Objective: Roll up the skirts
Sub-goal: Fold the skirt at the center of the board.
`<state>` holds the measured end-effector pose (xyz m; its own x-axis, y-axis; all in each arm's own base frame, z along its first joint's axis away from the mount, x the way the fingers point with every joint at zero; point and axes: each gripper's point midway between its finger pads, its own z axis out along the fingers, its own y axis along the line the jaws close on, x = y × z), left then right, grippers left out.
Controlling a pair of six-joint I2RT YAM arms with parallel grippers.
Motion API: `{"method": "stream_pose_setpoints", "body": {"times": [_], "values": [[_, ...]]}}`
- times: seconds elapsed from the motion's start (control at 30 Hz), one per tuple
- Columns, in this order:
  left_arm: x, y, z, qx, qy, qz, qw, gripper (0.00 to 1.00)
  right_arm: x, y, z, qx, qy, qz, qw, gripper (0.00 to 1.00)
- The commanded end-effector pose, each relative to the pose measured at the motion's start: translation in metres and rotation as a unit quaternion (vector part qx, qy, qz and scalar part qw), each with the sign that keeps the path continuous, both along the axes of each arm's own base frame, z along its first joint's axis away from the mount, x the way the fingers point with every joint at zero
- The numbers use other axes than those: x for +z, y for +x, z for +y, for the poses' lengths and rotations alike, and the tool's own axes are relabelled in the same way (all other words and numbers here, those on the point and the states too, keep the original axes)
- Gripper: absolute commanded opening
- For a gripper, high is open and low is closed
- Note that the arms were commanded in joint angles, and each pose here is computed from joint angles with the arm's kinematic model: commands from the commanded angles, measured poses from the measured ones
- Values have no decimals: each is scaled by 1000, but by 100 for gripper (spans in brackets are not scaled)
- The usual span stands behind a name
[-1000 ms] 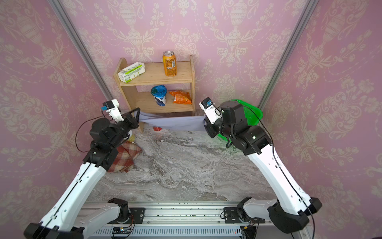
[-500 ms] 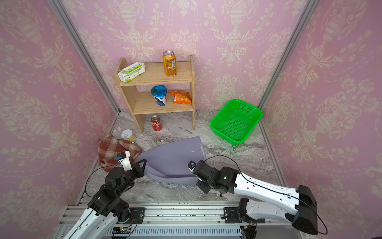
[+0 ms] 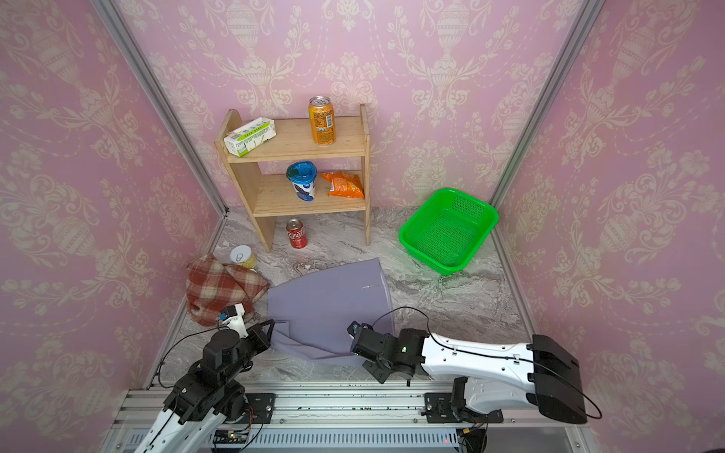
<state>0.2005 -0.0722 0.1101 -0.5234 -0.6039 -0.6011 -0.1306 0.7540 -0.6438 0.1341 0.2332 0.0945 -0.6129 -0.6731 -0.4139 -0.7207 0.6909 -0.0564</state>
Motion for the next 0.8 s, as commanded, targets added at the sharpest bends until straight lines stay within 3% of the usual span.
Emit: {"method": "stream_pose_setpoints", "body": {"times": [0.0, 0.43, 0.77], "values": [[27, 18, 17, 56, 38, -34, 997, 0, 36, 36, -4, -25, 17, -41, 999, 0], [51, 92, 33, 144, 136, -45, 979, 0, 60, 183, -9, -89, 66, -13, 994, 0], [39, 116, 63, 190, 147, -2, 971, 0, 29, 246, 8, -87, 66, 48, 993, 0]]}}
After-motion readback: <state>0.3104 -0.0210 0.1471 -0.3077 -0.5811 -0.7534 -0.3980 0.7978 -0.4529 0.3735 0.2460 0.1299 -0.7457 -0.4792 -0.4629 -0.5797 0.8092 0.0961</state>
